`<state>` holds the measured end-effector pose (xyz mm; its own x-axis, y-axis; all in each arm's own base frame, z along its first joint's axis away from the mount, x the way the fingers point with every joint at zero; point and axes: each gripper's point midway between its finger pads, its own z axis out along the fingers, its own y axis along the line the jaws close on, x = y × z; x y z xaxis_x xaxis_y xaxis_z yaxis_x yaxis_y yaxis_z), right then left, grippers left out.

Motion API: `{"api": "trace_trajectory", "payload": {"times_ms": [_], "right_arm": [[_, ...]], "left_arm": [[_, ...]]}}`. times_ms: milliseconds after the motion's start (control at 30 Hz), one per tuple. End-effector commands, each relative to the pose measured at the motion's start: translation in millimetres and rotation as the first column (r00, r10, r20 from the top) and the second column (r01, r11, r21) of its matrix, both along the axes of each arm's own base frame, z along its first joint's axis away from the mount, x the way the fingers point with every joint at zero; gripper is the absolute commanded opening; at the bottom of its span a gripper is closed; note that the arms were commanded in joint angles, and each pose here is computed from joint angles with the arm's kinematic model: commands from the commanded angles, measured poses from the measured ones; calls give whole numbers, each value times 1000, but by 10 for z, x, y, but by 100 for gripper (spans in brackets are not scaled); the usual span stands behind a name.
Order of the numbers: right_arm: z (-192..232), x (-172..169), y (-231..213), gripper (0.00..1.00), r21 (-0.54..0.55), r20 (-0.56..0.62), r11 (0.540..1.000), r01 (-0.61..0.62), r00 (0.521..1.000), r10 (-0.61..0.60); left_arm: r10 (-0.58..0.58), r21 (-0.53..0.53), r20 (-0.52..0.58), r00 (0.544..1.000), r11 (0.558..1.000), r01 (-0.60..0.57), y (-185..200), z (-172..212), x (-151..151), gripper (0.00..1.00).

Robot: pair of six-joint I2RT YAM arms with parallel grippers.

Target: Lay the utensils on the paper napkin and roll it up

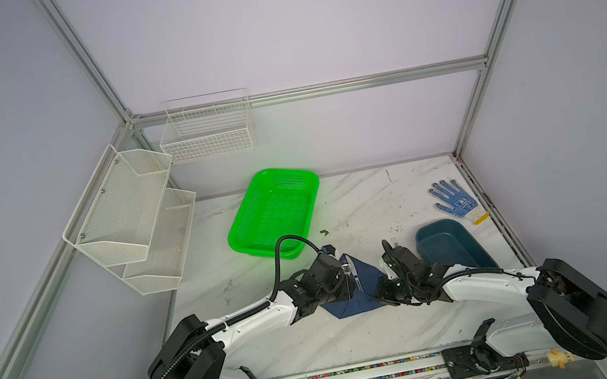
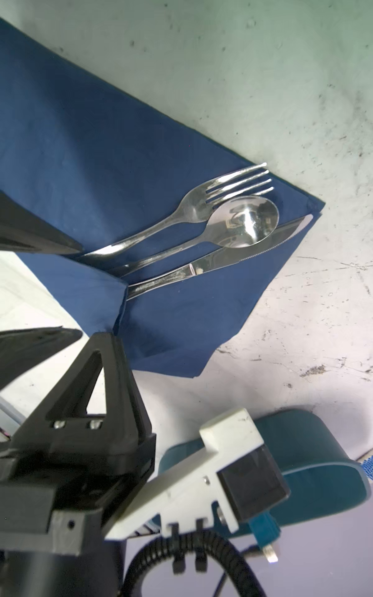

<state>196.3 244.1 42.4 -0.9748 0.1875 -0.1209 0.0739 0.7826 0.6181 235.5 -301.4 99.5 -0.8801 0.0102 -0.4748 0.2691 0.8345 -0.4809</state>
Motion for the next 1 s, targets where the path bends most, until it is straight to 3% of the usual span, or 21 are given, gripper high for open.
{"api": "trace_trajectory", "payload": {"times_ms": [0,267,467,567,733,967], "right_arm": [[16,-15,-56,16,-23,-5,999,25,1000,-25],[-14,-26,-89,17,-35,-9,999,33,999,-33],[-22,-19,-155,17,-63,-7,996,60,998,-61],[28,46,-316,17,-83,26,985,153,988,-152],[47,125,-644,24,-24,14,964,266,964,-265],[-49,87,-732,32,-1,-39,965,262,964,-262]], "left_arm": [[-88,-28,24,996,996,88,-163,140,-90,31],[-227,-70,-43,973,972,224,-567,-56,-328,24],[-234,-78,-65,970,970,229,-717,-189,-303,23],[-229,-75,-64,971,972,224,-731,-208,-284,23],[-242,-91,-52,969,967,237,-744,-149,-297,24],[-248,-99,-41,968,965,243,-781,-141,-274,24]]}}
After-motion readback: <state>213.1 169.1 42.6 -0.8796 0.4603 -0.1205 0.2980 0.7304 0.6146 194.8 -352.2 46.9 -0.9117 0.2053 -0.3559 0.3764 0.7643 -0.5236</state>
